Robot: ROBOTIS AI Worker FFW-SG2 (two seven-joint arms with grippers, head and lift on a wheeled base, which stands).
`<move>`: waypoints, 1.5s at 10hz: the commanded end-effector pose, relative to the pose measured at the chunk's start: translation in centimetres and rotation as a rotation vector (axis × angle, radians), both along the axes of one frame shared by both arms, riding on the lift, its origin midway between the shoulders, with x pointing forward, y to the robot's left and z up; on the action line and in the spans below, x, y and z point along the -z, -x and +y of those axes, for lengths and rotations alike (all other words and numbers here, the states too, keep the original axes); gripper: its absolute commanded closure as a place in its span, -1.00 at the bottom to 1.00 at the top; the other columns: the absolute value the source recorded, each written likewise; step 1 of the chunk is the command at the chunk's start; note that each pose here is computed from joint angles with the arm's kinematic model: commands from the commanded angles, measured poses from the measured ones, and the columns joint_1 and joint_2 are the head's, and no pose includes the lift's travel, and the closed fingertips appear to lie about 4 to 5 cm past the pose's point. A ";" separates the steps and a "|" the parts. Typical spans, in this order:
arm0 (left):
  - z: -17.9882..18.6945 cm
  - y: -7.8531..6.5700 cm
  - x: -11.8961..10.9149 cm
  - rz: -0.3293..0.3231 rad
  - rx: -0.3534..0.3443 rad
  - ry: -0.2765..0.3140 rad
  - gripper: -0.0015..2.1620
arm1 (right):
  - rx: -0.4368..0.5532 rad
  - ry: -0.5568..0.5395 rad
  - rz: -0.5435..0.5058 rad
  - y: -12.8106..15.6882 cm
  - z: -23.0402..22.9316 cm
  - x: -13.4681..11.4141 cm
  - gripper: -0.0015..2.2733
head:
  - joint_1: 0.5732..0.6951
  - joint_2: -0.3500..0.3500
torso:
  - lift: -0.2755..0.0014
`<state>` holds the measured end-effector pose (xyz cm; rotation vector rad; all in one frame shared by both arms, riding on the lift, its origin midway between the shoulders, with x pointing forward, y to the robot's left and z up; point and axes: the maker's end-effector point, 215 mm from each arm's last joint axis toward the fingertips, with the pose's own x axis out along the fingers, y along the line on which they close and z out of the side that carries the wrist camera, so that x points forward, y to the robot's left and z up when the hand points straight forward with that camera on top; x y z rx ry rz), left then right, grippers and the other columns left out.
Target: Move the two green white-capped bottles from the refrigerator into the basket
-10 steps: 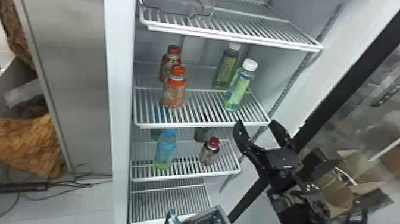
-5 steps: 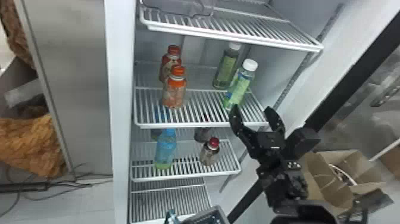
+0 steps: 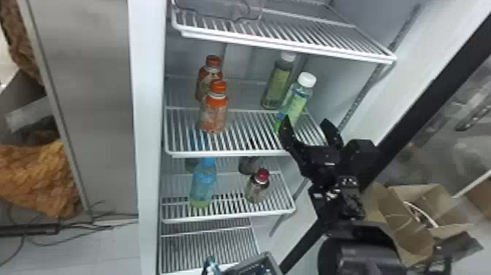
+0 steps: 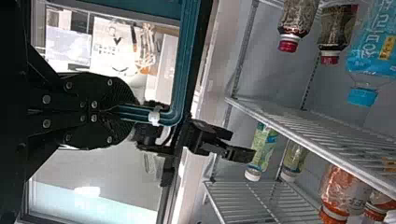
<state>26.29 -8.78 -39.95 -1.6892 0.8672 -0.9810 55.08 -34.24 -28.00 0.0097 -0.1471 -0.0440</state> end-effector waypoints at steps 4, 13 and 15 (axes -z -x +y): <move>-0.2 -0.3 -0.3 -0.010 0.003 -0.001 0.13 | -0.016 -0.004 -0.007 -4.0 0.5 -0.7 -0.91 | 1.00 -1.00 | 0.96; -0.3 -0.1 -0.3 -0.001 0.008 0.003 0.13 | -0.043 -0.005 0.034 -7.2 2.4 0.6 -0.20 | 1.00 -1.00 | 0.96; -0.2 -0.3 -0.3 -0.001 0.005 0.004 0.13 | -0.022 0.005 0.021 -6.5 1.9 0.3 -0.08 | 1.00 -1.00 | 0.96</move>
